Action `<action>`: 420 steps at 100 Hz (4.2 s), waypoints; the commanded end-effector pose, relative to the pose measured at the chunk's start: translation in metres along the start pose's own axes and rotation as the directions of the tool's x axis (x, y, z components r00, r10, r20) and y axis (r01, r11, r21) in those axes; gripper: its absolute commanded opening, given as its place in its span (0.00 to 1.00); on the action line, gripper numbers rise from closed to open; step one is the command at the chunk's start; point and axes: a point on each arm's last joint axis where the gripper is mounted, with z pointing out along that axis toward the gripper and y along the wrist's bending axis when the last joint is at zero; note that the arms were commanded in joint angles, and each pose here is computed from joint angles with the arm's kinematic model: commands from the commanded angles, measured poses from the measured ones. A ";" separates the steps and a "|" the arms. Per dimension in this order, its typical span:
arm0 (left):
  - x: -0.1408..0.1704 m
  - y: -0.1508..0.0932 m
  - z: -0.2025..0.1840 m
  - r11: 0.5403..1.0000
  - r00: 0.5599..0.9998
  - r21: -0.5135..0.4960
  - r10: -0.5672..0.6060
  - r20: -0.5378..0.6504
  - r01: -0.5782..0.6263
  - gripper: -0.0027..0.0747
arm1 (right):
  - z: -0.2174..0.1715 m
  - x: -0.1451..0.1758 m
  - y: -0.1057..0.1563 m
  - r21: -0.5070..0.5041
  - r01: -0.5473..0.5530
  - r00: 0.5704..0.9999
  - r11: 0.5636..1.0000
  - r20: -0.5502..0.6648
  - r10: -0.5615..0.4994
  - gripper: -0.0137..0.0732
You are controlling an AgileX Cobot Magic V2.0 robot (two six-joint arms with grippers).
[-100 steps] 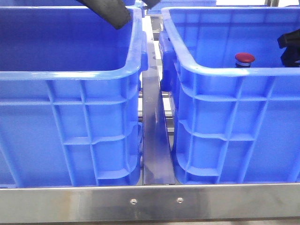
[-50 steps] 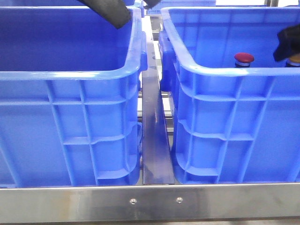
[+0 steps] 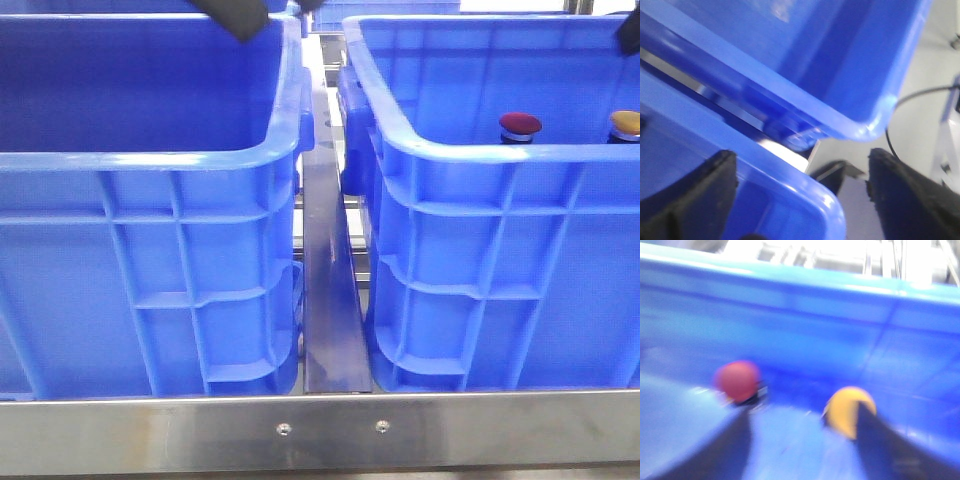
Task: Pick red and yellow buttons and place in box
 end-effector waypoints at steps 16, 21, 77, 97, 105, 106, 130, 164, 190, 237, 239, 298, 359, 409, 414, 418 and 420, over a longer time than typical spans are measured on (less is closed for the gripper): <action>-0.007 0.006 -0.031 0.976 0.980 -0.198 -0.050 0.191 0.088 0.33 | -0.062 -0.011 0.021 -0.033 0.049 0.992 0.998 0.119 -0.045 0.12; -0.002 0.009 -0.030 0.969 0.980 -0.226 -0.055 0.193 0.098 0.23 | -0.071 -0.010 0.025 -0.042 0.058 0.990 0.997 0.131 -0.052 0.05; 0.085 0.071 -0.110 0.752 0.882 -0.498 -0.237 0.408 0.432 0.01 | -0.135 0.014 0.051 -0.033 0.108 0.965 0.994 0.243 -0.097 0.04; 0.118 0.056 -0.145 0.639 0.838 -0.594 -0.156 0.522 0.489 0.01 | -0.149 0.035 0.050 0.078 0.077 0.951 0.994 0.294 -0.096 0.04; 0.130 0.046 -0.153 0.604 0.818 -0.613 -0.118 0.563 0.509 0.01 | -0.155 0.047 0.049 0.125 0.061 0.945 0.990 0.313 -0.098 0.04; 0.131 0.046 -0.152 0.604 0.818 -0.613 -0.119 0.563 0.510 0.01 | -0.156 0.048 0.050 0.133 0.060 0.942 0.989 0.321 -0.100 0.04; 0.162 0.017 -0.152 0.565 0.774 -0.641 0.006 0.634 0.520 0.01 | -0.173 0.080 0.057 0.182 0.049 0.922 0.982 0.370 -0.114 0.04; 0.206 -0.022 -0.146 0.532 0.710 -0.669 0.167 0.684 0.519 0.01 | -0.189 0.114 0.065 0.214 0.011 0.887 0.977 0.450 -0.108 0.04; 0.229 -0.040 -0.139 0.522 0.666 -0.674 0.244 0.705 0.523 0.01 | -0.207 0.135 0.077 0.217 0.035 0.824 0.975 0.546 -0.151 0.04; 0.234 -0.042 -0.135 0.522 0.667 -0.674 0.243 0.705 0.522 0.01 | -0.215 0.144 0.087 0.182 0.077 0.794 0.980 0.583 -0.171 0.04; 0.234 -0.042 -0.135 0.522 0.667 -0.674 0.243 0.705 0.522 0.01 | -0.215 0.144 0.087 0.182 0.077 0.794 0.980 0.583 -0.171 0.04; 0.234 -0.042 -0.135 0.522 0.667 -0.674 0.243 0.705 0.522 0.01 | -0.215 0.144 0.087 0.182 0.077 0.794 0.980 0.583 -0.171 0.04; 0.272 -0.025 -0.093 0.504 0.574 -0.607 0.243 0.782 0.614 0.01 | -0.215 0.144 0.087 0.181 0.076 0.794 0.980 0.583 -0.170 0.04; 0.309 -0.020 -0.054 0.510 0.574 -0.596 0.223 0.788 0.620 0.01 | -0.215 0.144 0.087 0.176 0.080 0.796 0.981 0.580 -0.169 0.04; 0.309 -0.020 -0.054 0.510 0.574 -0.596 0.223 0.788 0.620 0.01 | -0.215 0.144 0.087 0.176 0.080 0.796 0.981 0.580 -0.169 0.04; 0.309 -0.020 -0.054 0.510 0.574 -0.596 0.223 0.788 0.620 0.01 | -0.215 0.144 0.087 0.176 0.080 0.796 0.981 0.580 -0.169 0.04; 0.309 -0.020 -0.054 0.510 0.575 -0.596 0.221 0.788 0.621 0.01 | -0.215 0.144 0.087 0.176 0.080 0.796 0.981 0.580 -0.169 0.04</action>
